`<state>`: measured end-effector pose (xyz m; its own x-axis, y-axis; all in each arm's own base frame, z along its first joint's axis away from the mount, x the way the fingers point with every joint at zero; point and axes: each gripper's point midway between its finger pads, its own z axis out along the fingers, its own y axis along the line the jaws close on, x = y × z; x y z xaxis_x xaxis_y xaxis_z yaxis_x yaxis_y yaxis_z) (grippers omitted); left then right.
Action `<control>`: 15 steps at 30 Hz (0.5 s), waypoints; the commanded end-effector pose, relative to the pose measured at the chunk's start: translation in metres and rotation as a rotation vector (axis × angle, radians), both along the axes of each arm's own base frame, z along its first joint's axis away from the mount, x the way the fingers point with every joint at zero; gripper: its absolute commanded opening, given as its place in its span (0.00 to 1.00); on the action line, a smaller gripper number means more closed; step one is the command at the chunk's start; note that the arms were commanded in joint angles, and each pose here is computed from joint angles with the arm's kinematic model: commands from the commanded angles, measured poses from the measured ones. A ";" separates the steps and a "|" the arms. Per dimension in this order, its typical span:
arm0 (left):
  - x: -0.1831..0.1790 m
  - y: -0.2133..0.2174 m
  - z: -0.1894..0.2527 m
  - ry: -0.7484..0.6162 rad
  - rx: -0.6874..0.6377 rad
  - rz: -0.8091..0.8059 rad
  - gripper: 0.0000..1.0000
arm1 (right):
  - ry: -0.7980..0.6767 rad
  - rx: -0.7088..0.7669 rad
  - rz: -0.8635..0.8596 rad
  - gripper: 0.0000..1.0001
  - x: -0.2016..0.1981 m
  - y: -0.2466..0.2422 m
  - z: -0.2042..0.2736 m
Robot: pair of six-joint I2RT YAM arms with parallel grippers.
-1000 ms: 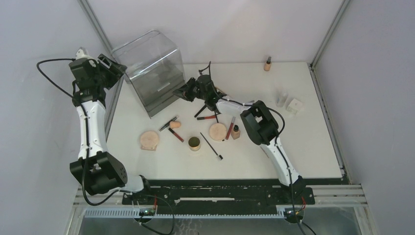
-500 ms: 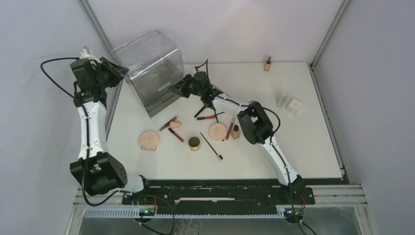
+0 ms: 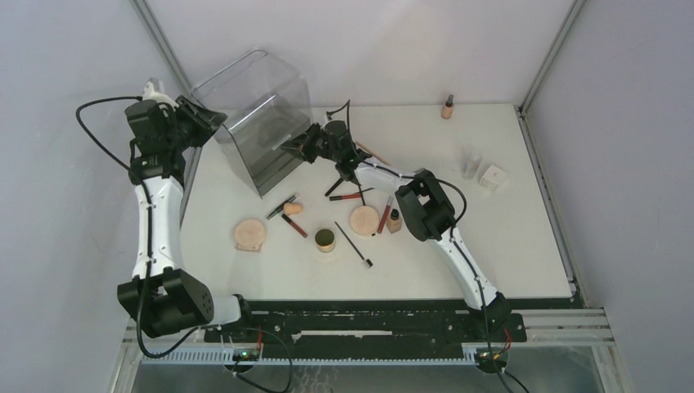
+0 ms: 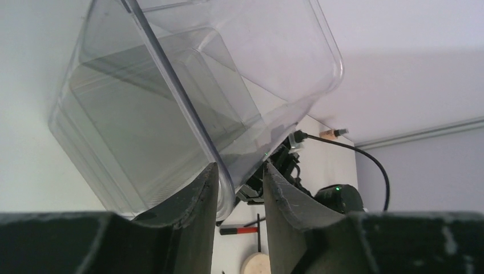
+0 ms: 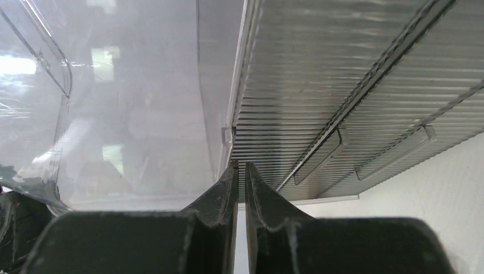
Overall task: Organize the makeup
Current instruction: Open the storage box at the center of the board.
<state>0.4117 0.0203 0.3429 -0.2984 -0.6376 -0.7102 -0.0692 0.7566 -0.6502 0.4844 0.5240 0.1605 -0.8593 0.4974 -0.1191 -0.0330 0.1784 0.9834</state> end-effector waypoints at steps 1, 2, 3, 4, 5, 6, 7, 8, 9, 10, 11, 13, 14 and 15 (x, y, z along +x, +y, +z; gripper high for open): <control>-0.012 -0.034 0.033 -0.101 -0.039 -0.118 0.40 | -0.073 0.109 -0.018 0.16 0.007 0.001 0.035; -0.015 -0.036 0.039 -0.114 -0.033 -0.119 0.41 | -0.080 0.115 -0.019 0.16 0.007 0.001 0.036; -0.018 -0.037 0.045 -0.126 -0.024 -0.116 0.43 | -0.085 0.123 -0.022 0.16 0.007 0.001 0.037; -0.021 -0.037 0.051 -0.138 -0.014 -0.111 0.46 | -0.089 0.133 -0.024 0.17 0.007 0.000 0.039; -0.025 -0.036 0.057 -0.149 0.002 -0.103 0.49 | -0.100 0.150 -0.024 0.17 0.007 0.000 0.042; -0.029 -0.034 0.062 -0.155 0.017 -0.092 0.52 | -0.112 0.166 -0.023 0.17 0.007 0.000 0.045; -0.032 -0.032 0.066 -0.159 0.035 -0.079 0.53 | -0.124 0.181 -0.021 0.17 0.006 0.000 0.048; -0.035 -0.030 0.069 -0.163 0.051 -0.065 0.55 | -0.137 0.191 -0.020 0.17 0.005 -0.001 0.052; -0.039 -0.028 0.071 -0.165 0.064 -0.053 0.56 | -0.152 0.202 -0.017 0.17 0.004 -0.001 0.056; -0.041 -0.026 0.072 -0.166 0.072 -0.041 0.58 | -0.165 0.211 -0.018 0.17 0.003 -0.002 0.060; -0.044 -0.026 0.074 -0.171 0.081 -0.036 0.61 | -0.179 0.221 -0.019 0.17 0.002 -0.003 0.065; -0.046 -0.025 0.074 -0.169 0.086 -0.031 0.65 | -0.209 0.241 -0.020 0.17 0.000 -0.006 0.075; -0.046 -0.025 0.072 -0.167 0.088 -0.034 0.67 | -0.226 0.251 -0.019 0.17 -0.002 -0.007 0.080; -0.046 -0.026 0.071 -0.164 0.088 -0.039 0.69 | -0.248 0.264 -0.017 0.17 -0.004 -0.008 0.087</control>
